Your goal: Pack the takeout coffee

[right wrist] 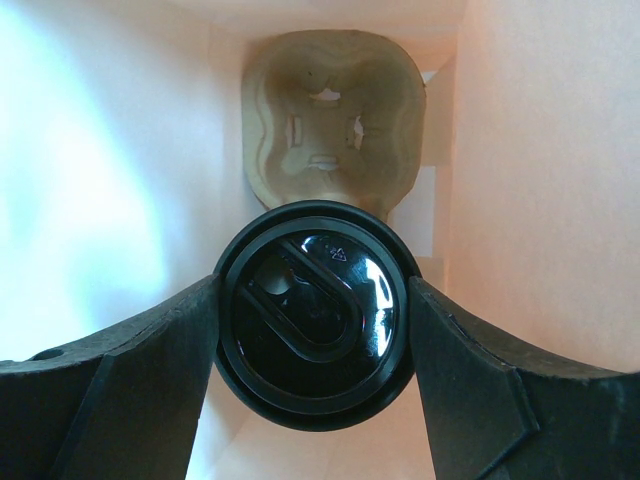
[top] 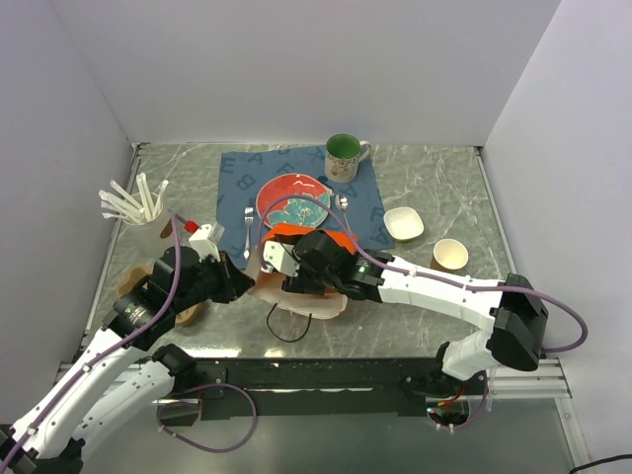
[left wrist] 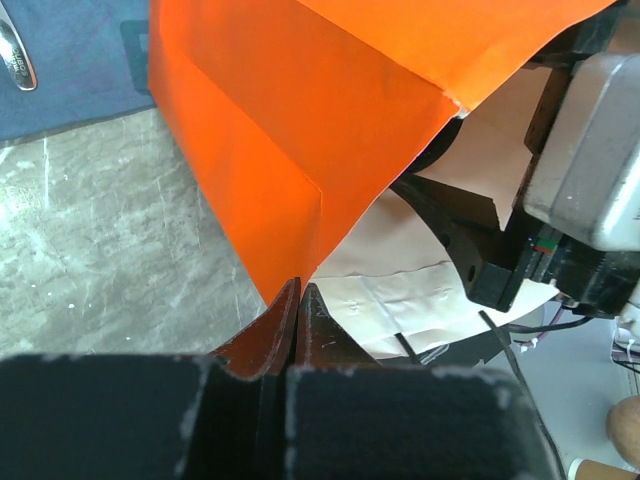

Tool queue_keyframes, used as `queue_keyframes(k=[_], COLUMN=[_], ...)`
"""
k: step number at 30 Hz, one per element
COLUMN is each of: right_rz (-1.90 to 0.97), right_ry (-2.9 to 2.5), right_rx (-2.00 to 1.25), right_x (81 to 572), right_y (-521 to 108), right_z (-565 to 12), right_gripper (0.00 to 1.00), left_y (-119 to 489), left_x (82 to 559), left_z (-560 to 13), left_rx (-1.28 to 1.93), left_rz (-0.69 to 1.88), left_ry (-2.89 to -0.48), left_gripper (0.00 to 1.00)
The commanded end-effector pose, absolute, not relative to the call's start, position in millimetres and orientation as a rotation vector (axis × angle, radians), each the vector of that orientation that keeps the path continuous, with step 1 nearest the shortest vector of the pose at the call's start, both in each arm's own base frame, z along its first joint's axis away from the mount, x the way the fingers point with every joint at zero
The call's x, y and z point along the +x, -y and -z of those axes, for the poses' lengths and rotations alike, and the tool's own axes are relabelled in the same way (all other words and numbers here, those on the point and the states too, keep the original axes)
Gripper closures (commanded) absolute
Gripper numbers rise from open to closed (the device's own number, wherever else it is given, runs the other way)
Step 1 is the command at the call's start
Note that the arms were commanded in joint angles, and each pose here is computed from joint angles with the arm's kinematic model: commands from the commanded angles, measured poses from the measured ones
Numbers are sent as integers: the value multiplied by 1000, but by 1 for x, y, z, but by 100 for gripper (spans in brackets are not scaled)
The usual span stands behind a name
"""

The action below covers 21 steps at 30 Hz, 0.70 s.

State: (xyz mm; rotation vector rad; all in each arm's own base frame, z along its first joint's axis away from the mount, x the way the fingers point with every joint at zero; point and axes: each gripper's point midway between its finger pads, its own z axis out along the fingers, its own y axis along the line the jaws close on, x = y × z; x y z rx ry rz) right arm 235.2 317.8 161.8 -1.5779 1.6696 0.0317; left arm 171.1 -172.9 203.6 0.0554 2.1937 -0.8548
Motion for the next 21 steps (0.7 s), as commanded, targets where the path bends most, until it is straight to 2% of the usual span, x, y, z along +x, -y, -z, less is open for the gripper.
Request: queue_keyframes(k=[1, 13, 21], right_rz=[-90, -69, -167], right_ry=[-1596, -1579, -1521], right_rx=[-1471, -1466, -1465], right_x=[235, 234, 223], right_y=[-328, -334, -341], right_z=[-211, -221, -213], right_gripper=[59, 60, 61], left_y=[174, 171, 171], left_x=[170, 167, 165], left_z=[-215, -216, -217], left_rx=[78, 88, 92], left_rz=[872, 862, 866], left_ry=[-2170, -2163, -2164], left_gripper=[99, 99, 99])
